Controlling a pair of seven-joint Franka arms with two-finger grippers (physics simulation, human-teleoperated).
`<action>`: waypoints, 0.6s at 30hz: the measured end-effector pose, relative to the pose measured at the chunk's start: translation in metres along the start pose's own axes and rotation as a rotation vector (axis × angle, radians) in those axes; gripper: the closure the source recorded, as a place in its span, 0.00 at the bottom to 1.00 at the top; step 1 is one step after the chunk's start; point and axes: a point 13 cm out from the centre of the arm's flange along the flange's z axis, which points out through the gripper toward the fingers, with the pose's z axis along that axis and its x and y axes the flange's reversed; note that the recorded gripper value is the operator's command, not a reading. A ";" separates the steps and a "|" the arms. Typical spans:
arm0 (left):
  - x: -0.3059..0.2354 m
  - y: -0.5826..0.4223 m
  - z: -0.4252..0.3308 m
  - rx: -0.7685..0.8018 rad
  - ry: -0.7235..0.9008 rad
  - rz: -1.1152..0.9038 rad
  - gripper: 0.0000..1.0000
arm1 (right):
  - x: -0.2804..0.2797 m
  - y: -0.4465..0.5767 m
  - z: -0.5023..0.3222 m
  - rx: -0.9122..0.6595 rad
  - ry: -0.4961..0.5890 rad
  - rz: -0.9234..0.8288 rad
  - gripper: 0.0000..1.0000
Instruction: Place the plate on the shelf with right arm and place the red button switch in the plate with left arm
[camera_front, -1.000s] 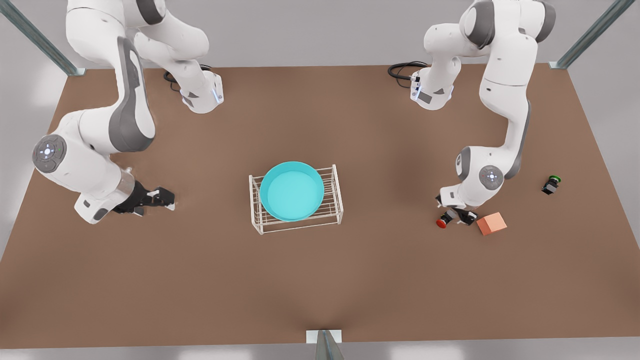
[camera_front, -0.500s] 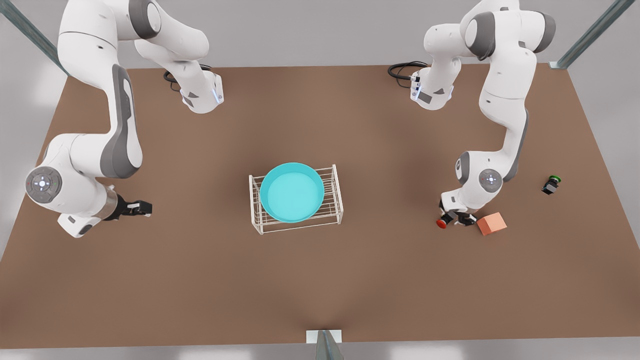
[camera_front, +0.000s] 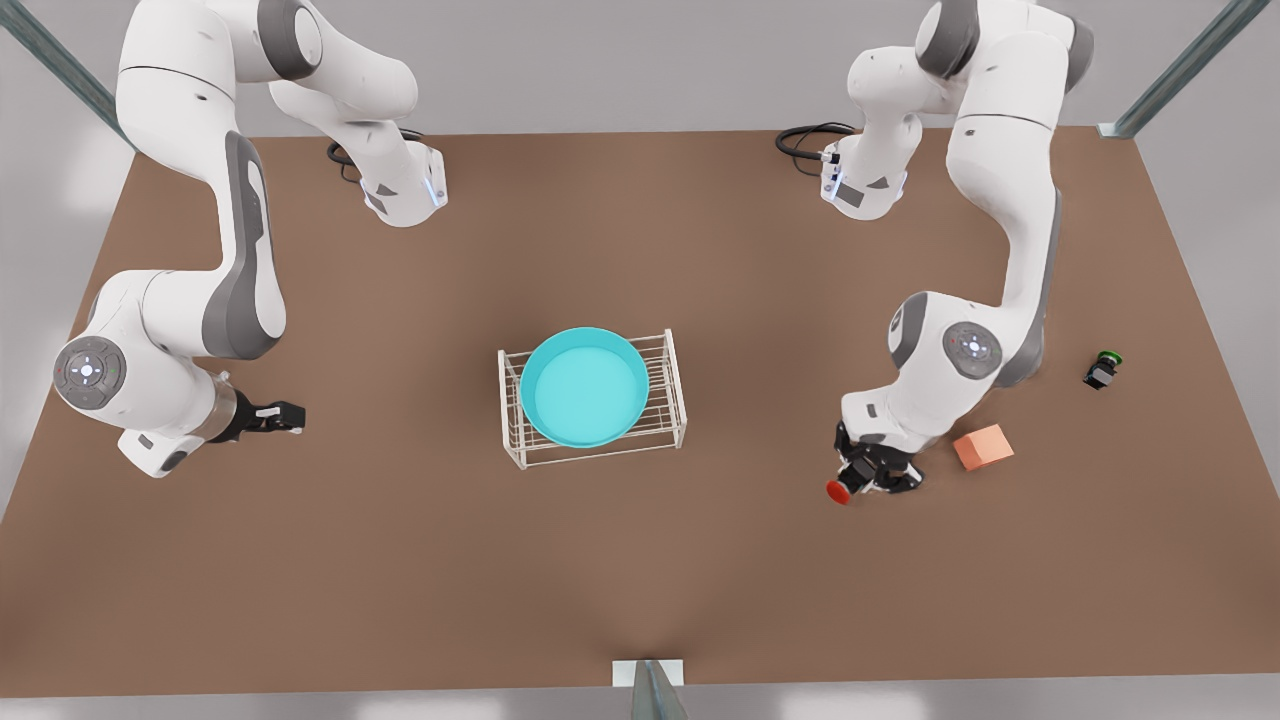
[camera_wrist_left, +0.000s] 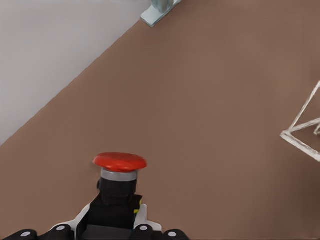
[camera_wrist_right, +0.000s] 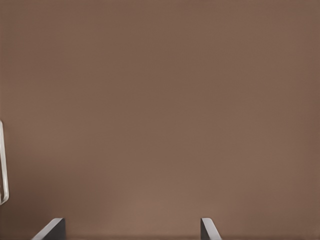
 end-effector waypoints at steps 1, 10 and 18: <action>-0.026 -0.043 -0.009 0.048 -0.009 -0.002 0.53 | 0.000 0.000 0.000 0.000 0.000 -0.001 0.00; -0.124 -0.273 -0.033 0.282 0.019 -0.331 0.53 | 0.000 -0.001 0.002 0.000 0.002 -0.004 0.00; -0.157 -0.359 0.005 0.369 0.041 -0.704 0.53 | -0.001 -0.001 0.005 -0.001 0.005 -0.007 0.00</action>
